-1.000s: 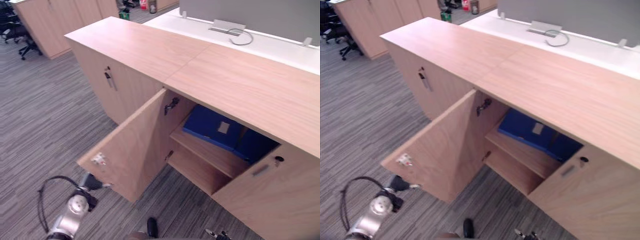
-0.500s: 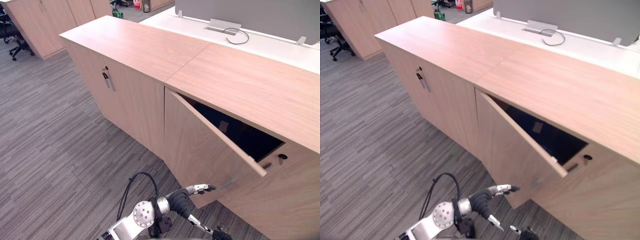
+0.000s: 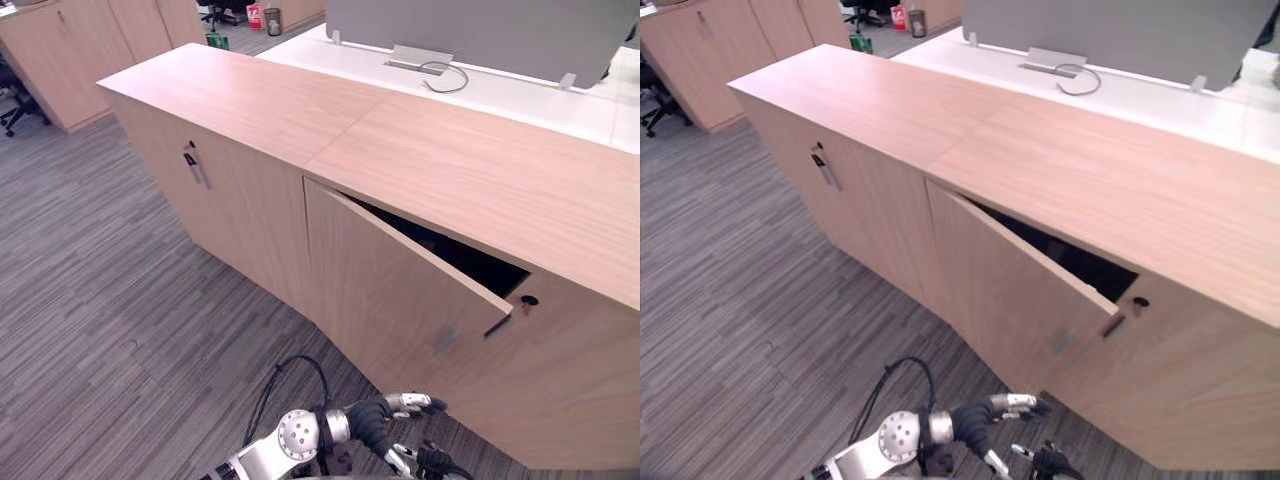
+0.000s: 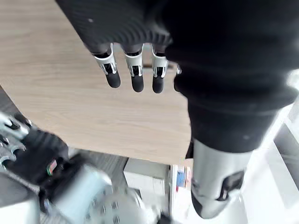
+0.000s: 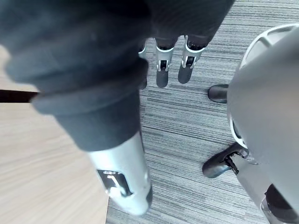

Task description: Walk over to the cabinet, pick up the folder, carry it to the office cabinet, place the folder inside the office cabinet, then close the office cabinet door

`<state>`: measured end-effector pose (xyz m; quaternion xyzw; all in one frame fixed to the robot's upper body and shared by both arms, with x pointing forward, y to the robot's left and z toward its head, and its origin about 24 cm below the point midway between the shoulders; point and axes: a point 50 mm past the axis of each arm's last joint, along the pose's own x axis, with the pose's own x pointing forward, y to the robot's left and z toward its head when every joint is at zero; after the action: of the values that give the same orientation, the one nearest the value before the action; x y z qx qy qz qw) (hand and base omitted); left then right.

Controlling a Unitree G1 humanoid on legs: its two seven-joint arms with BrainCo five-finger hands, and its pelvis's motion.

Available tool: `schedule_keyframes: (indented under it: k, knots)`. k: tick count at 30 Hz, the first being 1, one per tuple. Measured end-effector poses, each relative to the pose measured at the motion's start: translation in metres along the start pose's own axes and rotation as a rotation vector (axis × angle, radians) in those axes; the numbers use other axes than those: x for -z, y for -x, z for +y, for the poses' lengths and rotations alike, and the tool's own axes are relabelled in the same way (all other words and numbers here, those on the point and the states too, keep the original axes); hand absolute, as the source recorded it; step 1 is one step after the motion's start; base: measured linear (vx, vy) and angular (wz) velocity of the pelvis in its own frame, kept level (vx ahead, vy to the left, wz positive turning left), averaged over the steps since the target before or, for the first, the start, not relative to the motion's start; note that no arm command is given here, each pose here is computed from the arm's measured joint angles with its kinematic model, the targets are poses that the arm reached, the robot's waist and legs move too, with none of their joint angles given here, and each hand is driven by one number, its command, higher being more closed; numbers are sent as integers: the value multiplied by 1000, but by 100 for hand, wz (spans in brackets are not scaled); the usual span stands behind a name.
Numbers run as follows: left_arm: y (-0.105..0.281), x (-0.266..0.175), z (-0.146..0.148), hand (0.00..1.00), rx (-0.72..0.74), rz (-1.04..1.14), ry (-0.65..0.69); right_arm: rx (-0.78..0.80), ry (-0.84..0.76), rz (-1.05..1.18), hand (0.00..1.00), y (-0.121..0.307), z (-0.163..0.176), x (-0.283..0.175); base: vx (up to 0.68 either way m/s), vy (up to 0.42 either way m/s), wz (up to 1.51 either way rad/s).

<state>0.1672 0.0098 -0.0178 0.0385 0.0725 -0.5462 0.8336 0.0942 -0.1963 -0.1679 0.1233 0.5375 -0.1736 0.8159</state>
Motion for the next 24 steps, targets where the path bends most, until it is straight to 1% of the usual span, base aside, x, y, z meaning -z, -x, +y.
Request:
schedule_keyframes:
  k: [1,2,3,4,5,6,7,8,9,10,11,13,14,15,16,17,18,20,22,24]
  knots:
    - [2,3,8,0,-49,10,22,-2,0,0,0,0,0,0,-45,12,-32]
    - [7,9,26,0,-166,18,84,-5,0,2,0,0,0,1,-44,11,-47]
    - [18,20,46,0,-330,28,179,-6,-2,1,0,0,1,1,-41,10,-47]
    - [21,23,49,0,-360,34,197,-7,-3,1,0,0,1,1,-27,7,-42]
    - [28,32,57,0,-435,58,242,-7,-3,2,0,0,1,1,-11,-1,-37]
    - [43,50,65,0,-532,125,287,-10,-9,4,0,0,2,2,-9,-17,-45]
    - [53,62,68,0,-577,174,316,-16,-15,5,0,0,4,3,-15,-60,-56]
    - [71,79,69,0,-645,238,373,-20,-43,5,0,0,5,2,-10,-73,-48]
    - [81,87,68,0,-685,264,409,-20,-59,4,0,0,4,2,-1,-108,-69]
    - [104,103,65,0,-800,298,515,-9,-69,3,0,0,0,2,11,-80,-62]
    - [113,108,64,0,-849,304,551,-3,-69,4,0,1,-3,3,3,-86,-72]
    - [138,124,62,0,-1034,312,674,25,-85,1,0,2,-15,4,-24,-49,-53]
    - [143,128,60,0,-1069,318,700,30,-92,-6,0,2,-18,2,-34,5,-54]
    - [151,137,53,0,-1141,337,762,44,-92,-17,0,2,-24,-1,-31,68,-53]
    - [156,142,49,0,-1181,346,795,51,-90,-25,0,2,-28,-4,-16,112,-68]
    - [169,152,40,0,-1277,382,869,53,-89,-42,0,2,-29,-8,-6,112,-48]
    - [173,156,37,0,-1306,400,888,47,-90,-43,0,2,-28,-7,-27,129,-52]
    - [187,167,21,0,-1405,430,984,18,-88,-39,0,2,-17,-4,-54,132,-62]
    - [193,174,2,0,-1451,453,1060,-13,-63,-34,0,2,-7,2,-23,120,-67]
    - [194,178,-11,0,-1462,473,1105,-18,-58,-17,0,5,-8,14,33,127,-34]
